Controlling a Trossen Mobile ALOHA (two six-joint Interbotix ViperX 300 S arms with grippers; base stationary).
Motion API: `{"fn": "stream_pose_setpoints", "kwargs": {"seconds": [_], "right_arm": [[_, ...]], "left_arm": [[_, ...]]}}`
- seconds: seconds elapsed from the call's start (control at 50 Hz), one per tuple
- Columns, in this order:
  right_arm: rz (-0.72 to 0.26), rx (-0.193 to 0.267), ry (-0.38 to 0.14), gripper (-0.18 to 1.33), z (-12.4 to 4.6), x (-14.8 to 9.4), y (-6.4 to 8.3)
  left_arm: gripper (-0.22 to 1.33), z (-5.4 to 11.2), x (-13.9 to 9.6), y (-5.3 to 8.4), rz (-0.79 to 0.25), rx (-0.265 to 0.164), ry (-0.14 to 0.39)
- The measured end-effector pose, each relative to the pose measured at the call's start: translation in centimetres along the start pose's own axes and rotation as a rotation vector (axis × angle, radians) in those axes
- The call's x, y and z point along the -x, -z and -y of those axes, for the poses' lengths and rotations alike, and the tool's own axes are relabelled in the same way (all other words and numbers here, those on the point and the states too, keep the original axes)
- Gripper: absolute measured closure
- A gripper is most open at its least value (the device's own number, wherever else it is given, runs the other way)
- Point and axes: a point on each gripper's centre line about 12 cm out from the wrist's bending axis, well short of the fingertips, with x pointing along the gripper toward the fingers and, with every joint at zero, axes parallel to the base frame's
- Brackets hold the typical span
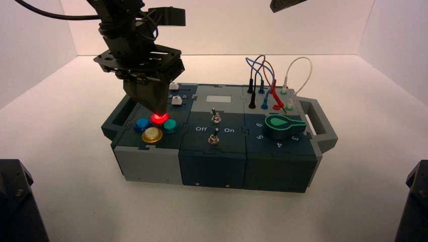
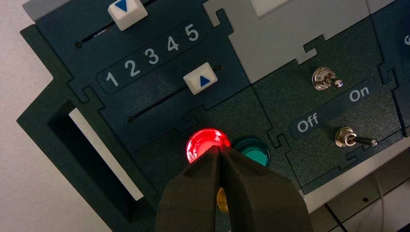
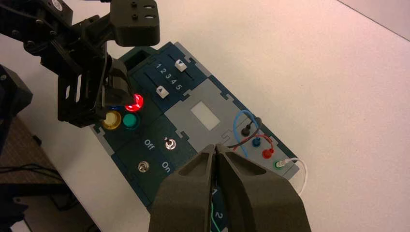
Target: Push the red button with the left gripper.
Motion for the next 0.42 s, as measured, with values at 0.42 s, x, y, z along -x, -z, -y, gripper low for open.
{"fn": "stream_pose_setpoints", "kwargs": {"seconds": [0.42], "right_arm": [[-0.017, -0.001, -0.001, 1.29, 0.0, -0.3, 0.7]], "left_arm": [[1.28, 0.8, 6.4, -0.4, 0.192, -0.012, 0.038]]}}
